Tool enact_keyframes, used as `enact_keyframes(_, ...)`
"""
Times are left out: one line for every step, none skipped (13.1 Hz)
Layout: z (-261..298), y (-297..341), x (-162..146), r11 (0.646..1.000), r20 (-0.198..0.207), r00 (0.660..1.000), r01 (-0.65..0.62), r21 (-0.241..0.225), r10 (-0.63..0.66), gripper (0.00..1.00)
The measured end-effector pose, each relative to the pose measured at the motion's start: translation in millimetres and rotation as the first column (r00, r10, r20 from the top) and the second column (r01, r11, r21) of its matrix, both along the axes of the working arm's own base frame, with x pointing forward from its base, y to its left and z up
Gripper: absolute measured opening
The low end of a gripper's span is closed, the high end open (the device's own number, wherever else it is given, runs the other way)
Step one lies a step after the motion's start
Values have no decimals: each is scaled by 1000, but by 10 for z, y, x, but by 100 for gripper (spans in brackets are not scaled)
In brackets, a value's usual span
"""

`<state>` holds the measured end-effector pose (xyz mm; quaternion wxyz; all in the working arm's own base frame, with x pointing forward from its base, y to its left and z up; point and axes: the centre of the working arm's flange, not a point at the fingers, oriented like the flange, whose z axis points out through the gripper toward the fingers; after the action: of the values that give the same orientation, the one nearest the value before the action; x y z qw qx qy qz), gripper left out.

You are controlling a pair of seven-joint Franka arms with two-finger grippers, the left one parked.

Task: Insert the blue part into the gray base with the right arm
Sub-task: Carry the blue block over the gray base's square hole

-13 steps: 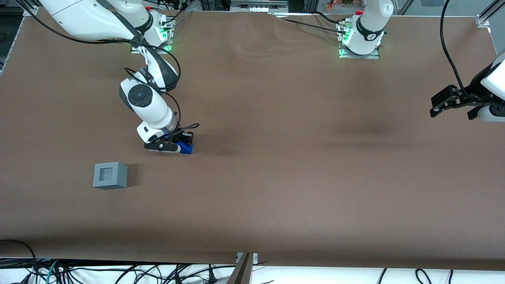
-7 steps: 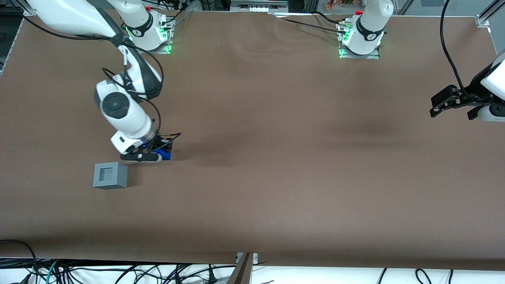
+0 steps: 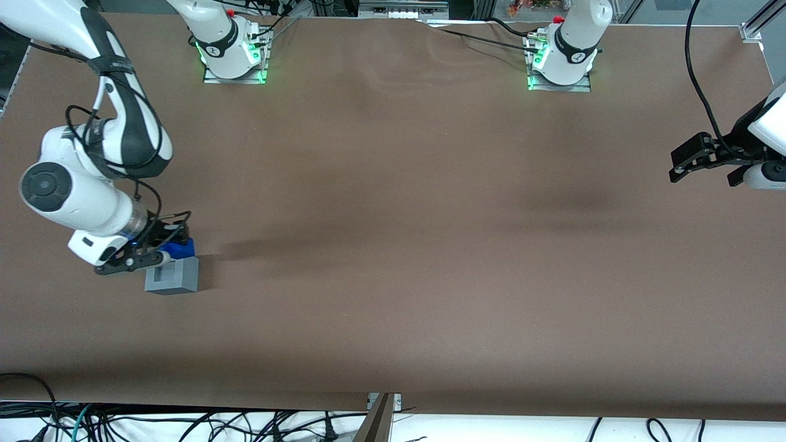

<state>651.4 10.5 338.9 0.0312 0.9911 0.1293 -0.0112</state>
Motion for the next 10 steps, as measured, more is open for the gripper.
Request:
enact_keyframes(-12, -104, 3, 1000, -4, 1000, -20, -6, 20, 50)
enact_keyframes(-24, -177, 7, 999, -6, 999, -35, -9, 35, 50)
enact_keyframes(-26, -226, 25, 999, -5, 999, -45, -10, 45, 50)
enact_keyframes(-30, -258, 50, 999, -4, 999, -52, -10, 52, 50)
enact_keyframes(-39, -283, 81, 998, -1, 999, -54, -8, 54, 50)
enact_keyframes(-49, -303, 118, 999, 2, 999, -54, -5, 54, 50)
enact_keyframes(-61, -321, 154, 999, 4, 999, -53, -2, 53, 50)
enact_keyframes(-74, -338, 189, 999, 7, 999, -51, 0, 51, 50)
enact_keyframes(-97, -360, 221, 999, 7, 999, -47, 3, 47, 50)
enact_keyframes(-118, -385, 254, 999, 5, 999, -41, 8, 41, 50)
